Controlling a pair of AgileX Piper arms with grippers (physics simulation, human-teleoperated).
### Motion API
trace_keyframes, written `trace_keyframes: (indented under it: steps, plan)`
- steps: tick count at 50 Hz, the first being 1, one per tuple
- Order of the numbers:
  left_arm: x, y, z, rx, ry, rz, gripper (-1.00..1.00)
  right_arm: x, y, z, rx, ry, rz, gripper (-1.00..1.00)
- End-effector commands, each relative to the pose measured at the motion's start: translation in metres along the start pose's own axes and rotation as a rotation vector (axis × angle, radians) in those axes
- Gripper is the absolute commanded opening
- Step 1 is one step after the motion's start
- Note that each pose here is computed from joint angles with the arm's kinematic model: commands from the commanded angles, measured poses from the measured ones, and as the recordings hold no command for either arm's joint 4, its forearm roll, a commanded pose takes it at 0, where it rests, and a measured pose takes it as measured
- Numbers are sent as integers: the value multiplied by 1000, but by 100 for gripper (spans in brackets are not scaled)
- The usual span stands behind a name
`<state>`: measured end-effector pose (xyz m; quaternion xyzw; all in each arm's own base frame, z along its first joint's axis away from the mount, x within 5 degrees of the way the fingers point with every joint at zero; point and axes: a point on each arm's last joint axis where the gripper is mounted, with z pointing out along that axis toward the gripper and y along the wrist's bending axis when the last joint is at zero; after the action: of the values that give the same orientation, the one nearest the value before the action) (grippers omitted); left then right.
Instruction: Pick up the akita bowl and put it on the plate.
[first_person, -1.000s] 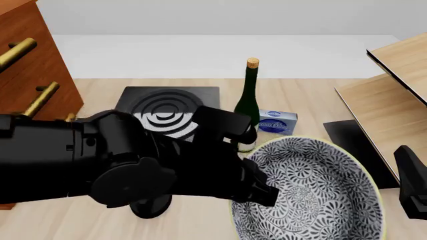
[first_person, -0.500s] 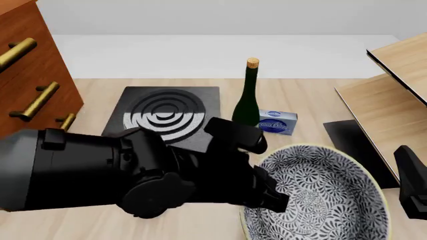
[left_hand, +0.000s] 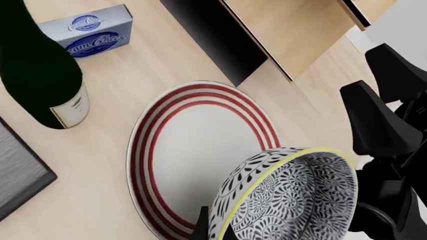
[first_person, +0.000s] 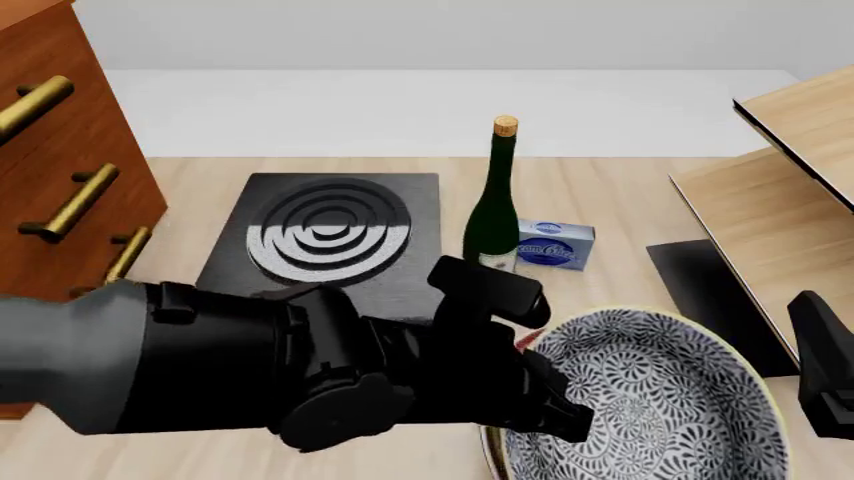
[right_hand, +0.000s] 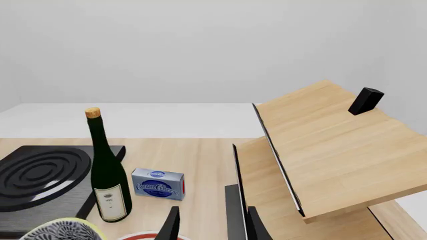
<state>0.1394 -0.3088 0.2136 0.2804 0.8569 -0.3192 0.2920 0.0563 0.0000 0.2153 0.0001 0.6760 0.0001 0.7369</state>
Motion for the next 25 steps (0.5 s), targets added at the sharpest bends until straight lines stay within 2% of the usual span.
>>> trace_keyframes:
  steps: [1,13,25]
  plan:
    - [1,-1,6,16,-19,-34,-100,0,0,0,0,0,0,100]
    - [6,1,10,35,-47,-79,-100,0,0,0,0,0,0,100]
    - [24,4,21,54,-44,-126,-100,0,0,0,0,0,0,100]
